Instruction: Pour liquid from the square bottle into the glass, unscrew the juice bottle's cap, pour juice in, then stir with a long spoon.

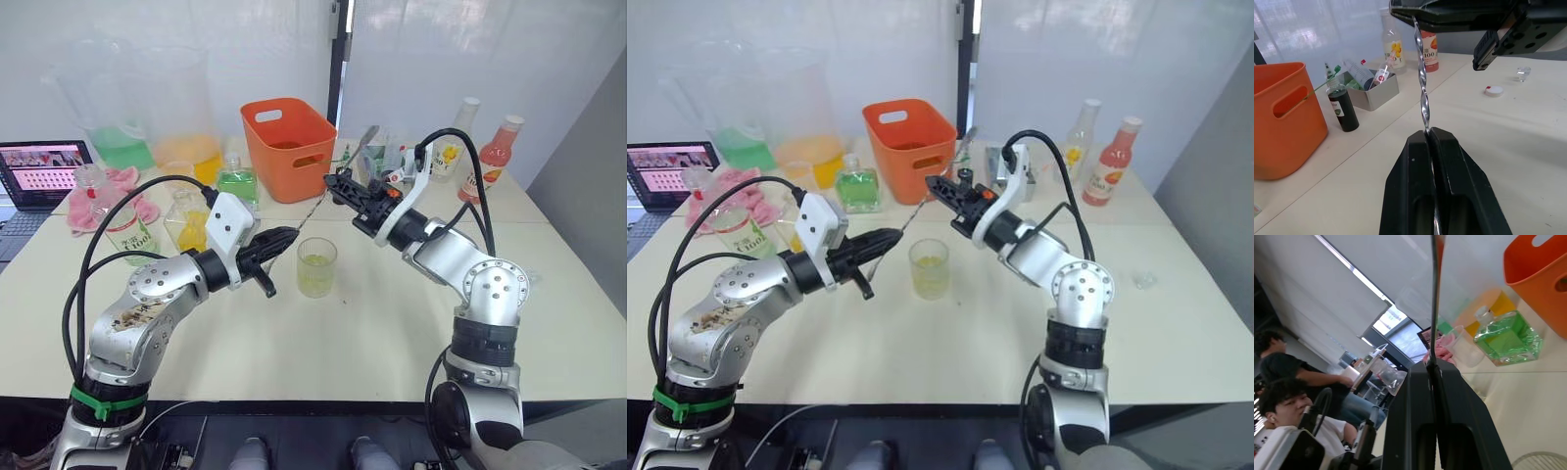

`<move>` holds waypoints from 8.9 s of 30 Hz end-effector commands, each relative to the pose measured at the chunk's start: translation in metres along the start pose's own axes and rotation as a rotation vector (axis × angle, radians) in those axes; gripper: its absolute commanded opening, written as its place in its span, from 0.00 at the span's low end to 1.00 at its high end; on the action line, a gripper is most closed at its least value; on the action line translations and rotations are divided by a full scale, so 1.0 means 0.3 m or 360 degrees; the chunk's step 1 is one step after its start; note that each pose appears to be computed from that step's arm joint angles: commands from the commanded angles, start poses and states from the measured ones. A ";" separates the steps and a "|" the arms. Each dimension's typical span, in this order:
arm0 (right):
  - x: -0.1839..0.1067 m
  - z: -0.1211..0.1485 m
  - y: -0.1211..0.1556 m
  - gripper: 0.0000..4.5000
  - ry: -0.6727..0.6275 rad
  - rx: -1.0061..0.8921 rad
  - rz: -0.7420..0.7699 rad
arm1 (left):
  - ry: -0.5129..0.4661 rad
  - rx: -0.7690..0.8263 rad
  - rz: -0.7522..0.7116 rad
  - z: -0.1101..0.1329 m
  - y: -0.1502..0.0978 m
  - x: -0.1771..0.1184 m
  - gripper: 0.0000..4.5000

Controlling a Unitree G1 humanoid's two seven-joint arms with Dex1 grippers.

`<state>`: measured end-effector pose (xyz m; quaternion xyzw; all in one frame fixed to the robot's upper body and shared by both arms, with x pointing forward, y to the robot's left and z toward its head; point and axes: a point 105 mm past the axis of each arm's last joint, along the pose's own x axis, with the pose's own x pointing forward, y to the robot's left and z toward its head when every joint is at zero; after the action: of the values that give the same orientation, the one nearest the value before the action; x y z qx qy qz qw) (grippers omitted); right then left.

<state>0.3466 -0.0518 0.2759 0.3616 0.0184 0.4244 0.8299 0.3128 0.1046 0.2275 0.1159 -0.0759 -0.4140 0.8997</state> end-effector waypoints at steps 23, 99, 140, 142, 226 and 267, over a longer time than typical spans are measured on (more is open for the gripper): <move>0.015 0.205 0.048 0.00 -0.0235 -0.0350 0.0110 | -0.0114 -0.0039 -0.0006 0.121 0.097 -0.112 0.96; 0.009 -0.078 0.001 0.00 0.0550 -0.1271 0.0339 | 0.0263 0.0038 -0.0151 -0.105 -0.013 -0.222 0.99; 0.004 -0.009 -0.013 0.00 0.0491 -0.1344 0.0293 | 0.0281 -0.0038 -0.0160 -0.139 -0.013 -0.220 0.99; 0.018 0.006 -0.011 0.00 0.0410 -0.1346 0.0278 | 0.0281 -0.0045 -0.0163 -0.142 -0.015 -0.219 0.99; -0.031 0.055 0.161 0.00 0.0426 -0.1278 0.0577 | 0.0193 -0.0121 -0.0142 -0.170 -0.030 -0.209 0.99; -0.101 0.216 0.203 0.00 0.0373 -0.1129 0.0489 | 0.0128 -0.0059 -0.0075 -0.126 0.008 -0.248 0.99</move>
<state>0.3148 -0.0815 0.3333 -0.0011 -0.0568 0.5624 0.8249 0.2786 0.1682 0.1731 0.0989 0.0026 -0.4295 0.8976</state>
